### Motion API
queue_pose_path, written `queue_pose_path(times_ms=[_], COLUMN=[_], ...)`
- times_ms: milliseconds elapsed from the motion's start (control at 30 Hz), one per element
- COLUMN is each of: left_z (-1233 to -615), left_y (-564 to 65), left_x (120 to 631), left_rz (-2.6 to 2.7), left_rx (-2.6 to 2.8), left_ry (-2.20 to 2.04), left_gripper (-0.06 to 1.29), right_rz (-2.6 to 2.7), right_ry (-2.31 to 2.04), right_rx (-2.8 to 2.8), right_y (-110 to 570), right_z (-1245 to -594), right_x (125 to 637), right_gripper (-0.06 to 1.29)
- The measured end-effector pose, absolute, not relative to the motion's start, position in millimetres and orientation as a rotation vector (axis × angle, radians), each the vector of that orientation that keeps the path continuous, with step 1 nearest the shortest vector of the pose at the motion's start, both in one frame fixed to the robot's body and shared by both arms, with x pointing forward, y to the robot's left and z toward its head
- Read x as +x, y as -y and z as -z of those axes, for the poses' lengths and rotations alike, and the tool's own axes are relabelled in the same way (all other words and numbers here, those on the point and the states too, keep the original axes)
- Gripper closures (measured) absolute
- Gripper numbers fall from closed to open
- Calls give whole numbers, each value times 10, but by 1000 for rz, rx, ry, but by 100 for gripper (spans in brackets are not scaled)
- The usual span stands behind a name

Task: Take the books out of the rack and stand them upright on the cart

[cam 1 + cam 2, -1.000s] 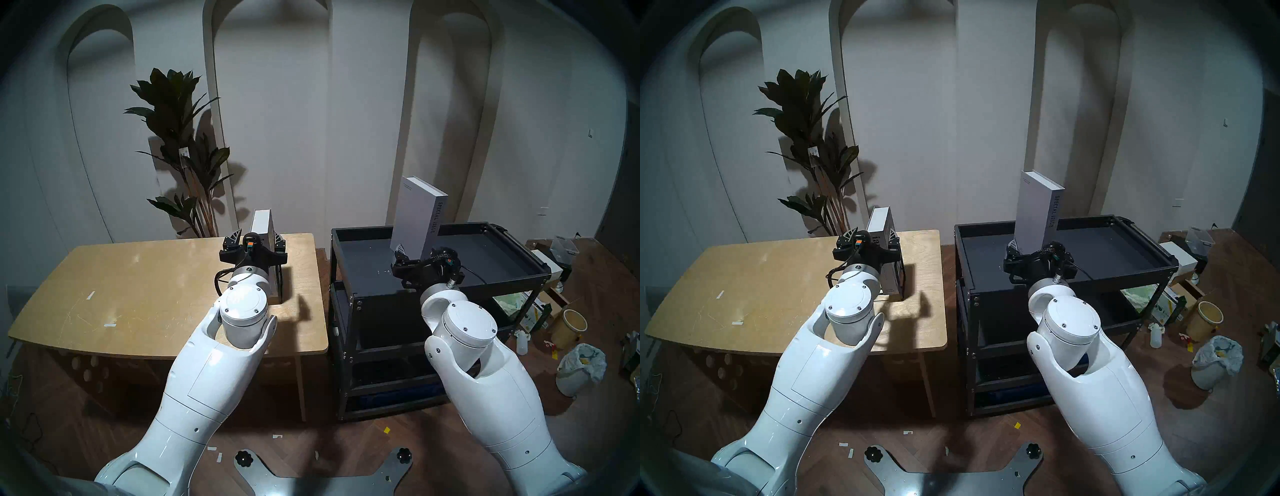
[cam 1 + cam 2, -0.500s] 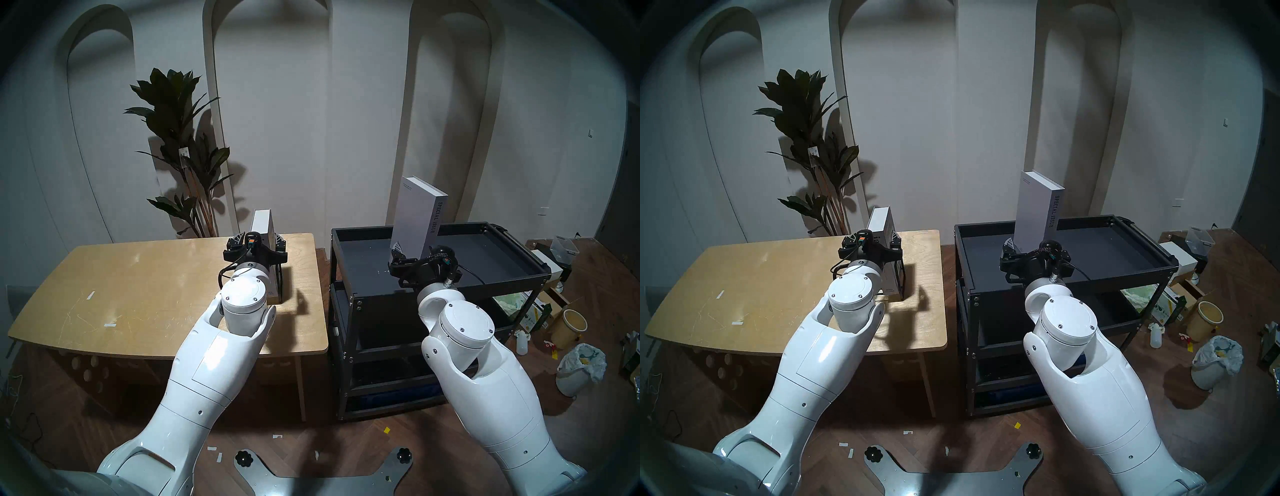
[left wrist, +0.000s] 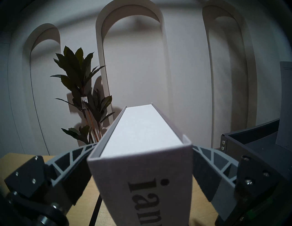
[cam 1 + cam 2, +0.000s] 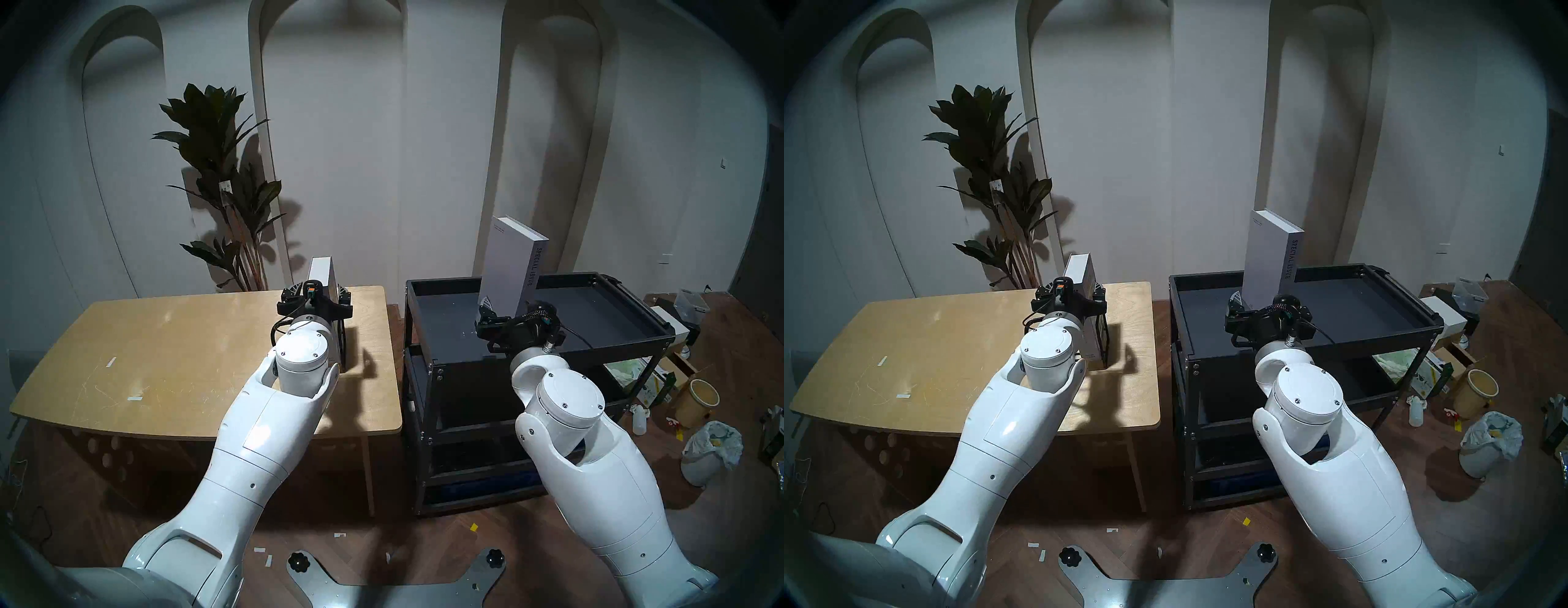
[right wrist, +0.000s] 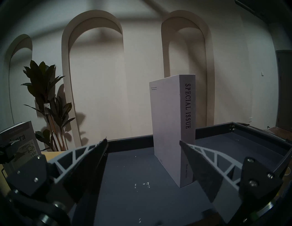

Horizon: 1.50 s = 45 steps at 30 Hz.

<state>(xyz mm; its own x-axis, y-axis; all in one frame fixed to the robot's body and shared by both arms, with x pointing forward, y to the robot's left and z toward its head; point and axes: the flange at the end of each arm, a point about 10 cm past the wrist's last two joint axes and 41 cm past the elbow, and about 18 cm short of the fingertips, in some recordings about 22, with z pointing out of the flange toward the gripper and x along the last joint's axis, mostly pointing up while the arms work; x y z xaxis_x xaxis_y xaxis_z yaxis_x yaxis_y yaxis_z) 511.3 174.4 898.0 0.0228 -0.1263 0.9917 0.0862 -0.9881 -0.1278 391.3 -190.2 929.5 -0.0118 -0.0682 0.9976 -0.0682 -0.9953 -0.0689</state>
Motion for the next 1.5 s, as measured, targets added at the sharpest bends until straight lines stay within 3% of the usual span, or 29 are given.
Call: queue_pose_path(times_ms=[267,467,567,933,1500], left_z=[-9118,-9168,-9185,-9334,-10160], left_y=[-1765,-1775,-1772,-1728,-1674], left_x=[5190,5198,5193,5125,4964], left_rz=[2128,2123,2120,2133,2182], left_rx=[-2156,-2202,-2220,-2249,-2179], left_ry=[19,54,63,79,109], left_gripper=[1,45,56,60,60], right_rz=[2238,2241,2242,2248,2249], right_ry=[-162,-167,-168,-144,222], right_rx=[-2210,-2211,-2211,-2204,-2111], right_y=[1920,1931,1934,1910,1383], right_z=[-9301,-9303,-9301,-9293,-9155], right_x=[3913,3915,3916,3914,3904], right_gripper=[0,0,0,0,0])
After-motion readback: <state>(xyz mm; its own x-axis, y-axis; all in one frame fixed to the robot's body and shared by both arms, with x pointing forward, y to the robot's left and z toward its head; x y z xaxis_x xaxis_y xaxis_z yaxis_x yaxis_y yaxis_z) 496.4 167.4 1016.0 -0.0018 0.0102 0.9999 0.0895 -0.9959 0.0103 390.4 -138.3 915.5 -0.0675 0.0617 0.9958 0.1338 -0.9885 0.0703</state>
